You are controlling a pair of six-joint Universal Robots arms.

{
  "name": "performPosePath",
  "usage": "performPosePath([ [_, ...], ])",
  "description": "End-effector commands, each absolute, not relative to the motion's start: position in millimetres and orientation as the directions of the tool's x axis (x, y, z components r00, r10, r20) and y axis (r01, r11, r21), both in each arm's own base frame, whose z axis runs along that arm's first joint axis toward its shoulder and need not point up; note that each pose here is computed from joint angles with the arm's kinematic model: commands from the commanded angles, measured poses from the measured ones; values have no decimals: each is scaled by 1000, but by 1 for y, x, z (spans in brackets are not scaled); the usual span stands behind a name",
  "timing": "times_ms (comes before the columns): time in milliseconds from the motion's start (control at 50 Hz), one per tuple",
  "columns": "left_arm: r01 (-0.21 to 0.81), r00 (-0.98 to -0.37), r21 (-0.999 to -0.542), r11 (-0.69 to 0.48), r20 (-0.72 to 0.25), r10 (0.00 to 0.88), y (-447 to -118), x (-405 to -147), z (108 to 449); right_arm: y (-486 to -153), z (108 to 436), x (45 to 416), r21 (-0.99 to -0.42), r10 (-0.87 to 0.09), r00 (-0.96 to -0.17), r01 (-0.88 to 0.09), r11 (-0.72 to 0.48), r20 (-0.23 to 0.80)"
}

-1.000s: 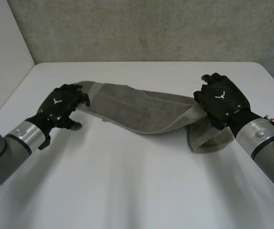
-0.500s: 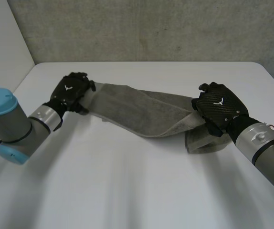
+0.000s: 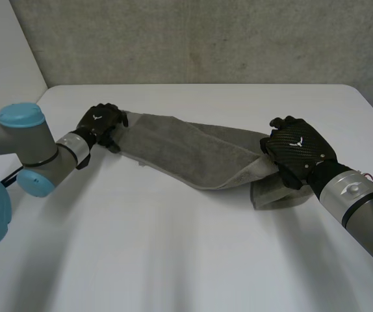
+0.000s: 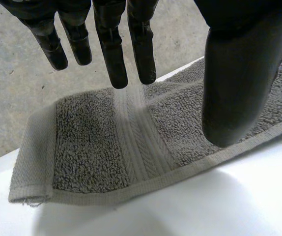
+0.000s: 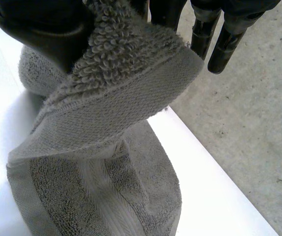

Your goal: Fold the towel.

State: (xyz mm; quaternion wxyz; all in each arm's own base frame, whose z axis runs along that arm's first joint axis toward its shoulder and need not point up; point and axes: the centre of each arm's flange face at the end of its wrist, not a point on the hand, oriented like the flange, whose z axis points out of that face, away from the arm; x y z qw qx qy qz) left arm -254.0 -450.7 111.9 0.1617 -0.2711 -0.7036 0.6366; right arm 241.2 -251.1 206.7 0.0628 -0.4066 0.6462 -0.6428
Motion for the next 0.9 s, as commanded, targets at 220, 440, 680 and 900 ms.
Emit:
performPosePath([
  [220,180,-775,-983,27,-125,620,-450,-274,106,-251,205,241,-882,-608,-661,-446,-153,440],
  [440,196,-756,-981,10,-144,639,-447,-286,98,-251,205,241,-881,-609,-660,-447,-153,441],
  [680,264,-731,-964,-28,-219,646,-445,-289,89,-251,202,241,-880,-613,-657,-451,-148,439],
  [900,266,-721,-963,-39,-225,655,-442,-296,89,-251,202,241,-881,-614,-657,-450,-145,437],
])
